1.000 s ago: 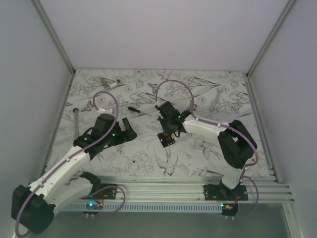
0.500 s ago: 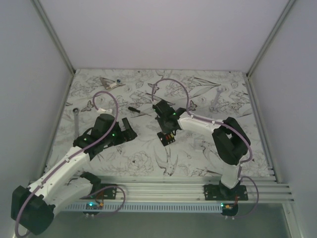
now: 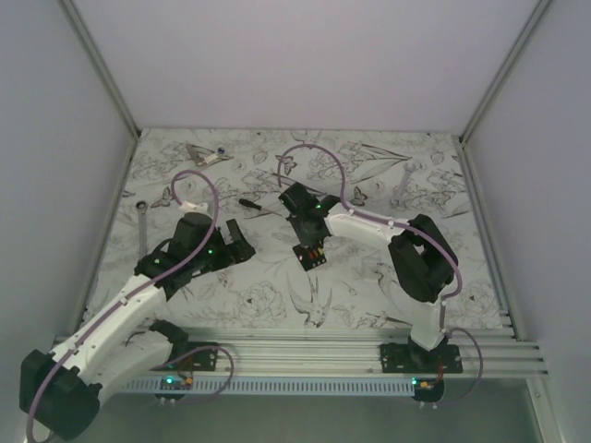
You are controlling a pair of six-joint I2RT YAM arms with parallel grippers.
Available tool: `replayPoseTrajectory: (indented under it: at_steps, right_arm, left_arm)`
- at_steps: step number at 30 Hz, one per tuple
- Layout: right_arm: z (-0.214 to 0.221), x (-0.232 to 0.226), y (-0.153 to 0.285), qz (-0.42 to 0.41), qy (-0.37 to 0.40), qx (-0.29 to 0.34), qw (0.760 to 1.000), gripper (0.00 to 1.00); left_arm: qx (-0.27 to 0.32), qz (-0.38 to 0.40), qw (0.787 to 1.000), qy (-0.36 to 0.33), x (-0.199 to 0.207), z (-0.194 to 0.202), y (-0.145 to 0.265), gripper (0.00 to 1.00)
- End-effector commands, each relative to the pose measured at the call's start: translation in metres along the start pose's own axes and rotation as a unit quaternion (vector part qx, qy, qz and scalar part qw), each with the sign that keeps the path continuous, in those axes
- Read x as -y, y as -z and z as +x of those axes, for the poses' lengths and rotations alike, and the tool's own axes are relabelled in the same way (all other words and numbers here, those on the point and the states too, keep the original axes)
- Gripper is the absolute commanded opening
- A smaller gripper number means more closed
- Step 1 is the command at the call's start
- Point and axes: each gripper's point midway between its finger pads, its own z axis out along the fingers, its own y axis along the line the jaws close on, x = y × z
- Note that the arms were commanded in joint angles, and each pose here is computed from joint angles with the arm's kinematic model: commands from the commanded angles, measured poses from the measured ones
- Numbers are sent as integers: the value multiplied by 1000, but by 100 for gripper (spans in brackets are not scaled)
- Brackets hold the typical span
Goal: Snap on the fuse box
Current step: Adjust the fuse in the fuse box base, then pick up the fuse box cover from the center of the board.
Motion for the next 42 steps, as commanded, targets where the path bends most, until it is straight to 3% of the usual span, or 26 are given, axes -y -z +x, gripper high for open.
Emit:
replayPoseTrajectory:
  at_steps: [1, 6, 13, 27, 32, 37, 42]
  right_arm:
    - [8, -1, 4, 5, 20, -14, 1000, 13]
    - [-27, -1, 34, -5, 3, 52, 999, 17]
    - [-43, 12, 76, 3, -26, 119, 993, 33]
    - [82, 99, 82, 92, -142, 31, 985, 75]
    - [116, 111, 65, 89, -175, -5, 981, 84]
    - [123, 111, 51, 73, -195, -5, 978, 93]
    - [132, 114, 38, 74, -203, -17, 976, 89]
  left_arm:
    - [-1, -6, 1000, 3, -7, 4, 2, 100]
    - [2, -7, 1000, 5, -7, 3, 3, 100]
    - [1, -7, 1000, 5, -8, 4, 4, 100]
    - [0, -7, 1000, 4, -8, 5, 4, 100]
    - [-2, -7, 1000, 6, -8, 5, 3, 100]
    - [-4, -8, 1000, 6, -8, 5, 2, 100]
    - [-5, -9, 1000, 7, -8, 5, 2, 100]
